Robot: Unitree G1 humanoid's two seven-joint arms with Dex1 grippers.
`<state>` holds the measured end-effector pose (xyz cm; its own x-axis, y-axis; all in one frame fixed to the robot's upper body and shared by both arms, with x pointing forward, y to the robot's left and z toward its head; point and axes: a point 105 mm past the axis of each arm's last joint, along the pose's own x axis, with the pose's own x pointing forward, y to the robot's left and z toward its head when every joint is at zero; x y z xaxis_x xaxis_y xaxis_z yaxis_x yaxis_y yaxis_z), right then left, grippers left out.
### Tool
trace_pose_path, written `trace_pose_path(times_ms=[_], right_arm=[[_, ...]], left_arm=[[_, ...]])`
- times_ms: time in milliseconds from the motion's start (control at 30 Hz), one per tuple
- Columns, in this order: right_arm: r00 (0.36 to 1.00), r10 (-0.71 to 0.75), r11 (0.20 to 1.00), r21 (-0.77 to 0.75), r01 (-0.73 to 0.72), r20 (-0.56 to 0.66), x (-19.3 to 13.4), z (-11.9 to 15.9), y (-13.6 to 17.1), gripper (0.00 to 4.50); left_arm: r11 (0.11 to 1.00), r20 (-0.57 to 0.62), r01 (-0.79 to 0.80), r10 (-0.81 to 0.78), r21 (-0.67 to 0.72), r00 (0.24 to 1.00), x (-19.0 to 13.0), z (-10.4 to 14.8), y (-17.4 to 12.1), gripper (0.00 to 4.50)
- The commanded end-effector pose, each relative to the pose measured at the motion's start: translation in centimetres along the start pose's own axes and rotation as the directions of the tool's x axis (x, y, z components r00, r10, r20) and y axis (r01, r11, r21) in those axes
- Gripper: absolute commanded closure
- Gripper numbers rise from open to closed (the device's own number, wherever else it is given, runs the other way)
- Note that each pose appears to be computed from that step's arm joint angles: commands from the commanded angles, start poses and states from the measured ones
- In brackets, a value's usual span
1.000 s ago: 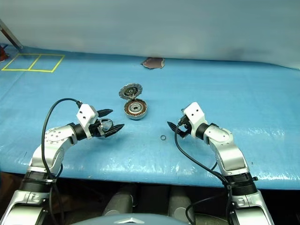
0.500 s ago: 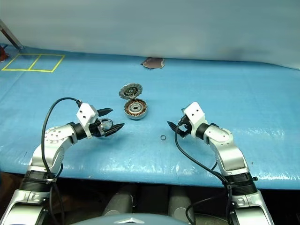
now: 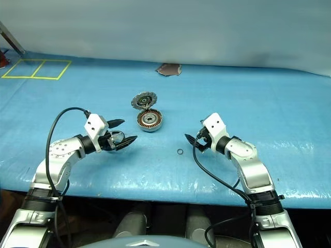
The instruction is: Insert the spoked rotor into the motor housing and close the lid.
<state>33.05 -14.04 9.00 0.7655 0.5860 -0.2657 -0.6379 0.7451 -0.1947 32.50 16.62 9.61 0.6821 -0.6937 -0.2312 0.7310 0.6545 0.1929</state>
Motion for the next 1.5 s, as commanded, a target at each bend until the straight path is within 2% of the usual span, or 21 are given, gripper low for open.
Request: trace_pose_path(times_ms=[33, 300, 467, 667, 867, 1233, 1500], right_arm=[[0.999, 0.013, 1.000, -0.017, -0.012, 0.053, -0.3, 1.1, 0.3, 0.01], [0.998, 0.014, 1.000, -0.013, -0.014, 0.059, -0.3, 1.2, 0.4, 0.01], [0.998, 0.012, 1.000, -0.013, -0.011, 0.059, -0.2, 1.1, 0.3, 0.01], [0.997, 0.014, 1.000, -0.014, -0.013, 0.073, 0.2, 1.4, 0.5, 0.01], [0.997, 0.011, 1.000, -0.013, -0.010, 0.081, 0.3, 1.4, 0.7, 0.01], [0.997, -0.005, 1.000, -0.005, 0.005, 0.080, -0.1, 1.0, 0.8, 0.01], [0.997, -0.016, 1.000, -0.007, 0.016, 0.078, -0.3, 1.0, 0.7, 0.01]], left_arm=[[0.999, 0.036, -0.023, 0.022, 0.029, 0.999, -0.1, 1.2, 0.7, 0.00], [0.999, 0.044, -0.007, 0.006, 0.034, 0.999, 0.4, 1.6, 0.4, 0.00], [0.996, -0.001, 0.027, -0.027, 0.088, 1.000, 1.5, 2.4, 0.3, 0.00], [0.973, -0.098, 0.079, -0.059, 0.217, 0.993, 3.7, 3.6, 0.4, 0.00], [0.934, -0.241, 0.126, -0.045, 0.335, 0.969, 5.6, 3.2, 1.7, 0.00], [0.899, -0.274, 0.226, -0.126, 0.375, 0.954, 8.3, 4.1, 0.7, 0.00], [0.883, -0.338, 0.284, -0.156, 0.374, 0.928, 8.9, 3.0, 0.3, 0.00]])
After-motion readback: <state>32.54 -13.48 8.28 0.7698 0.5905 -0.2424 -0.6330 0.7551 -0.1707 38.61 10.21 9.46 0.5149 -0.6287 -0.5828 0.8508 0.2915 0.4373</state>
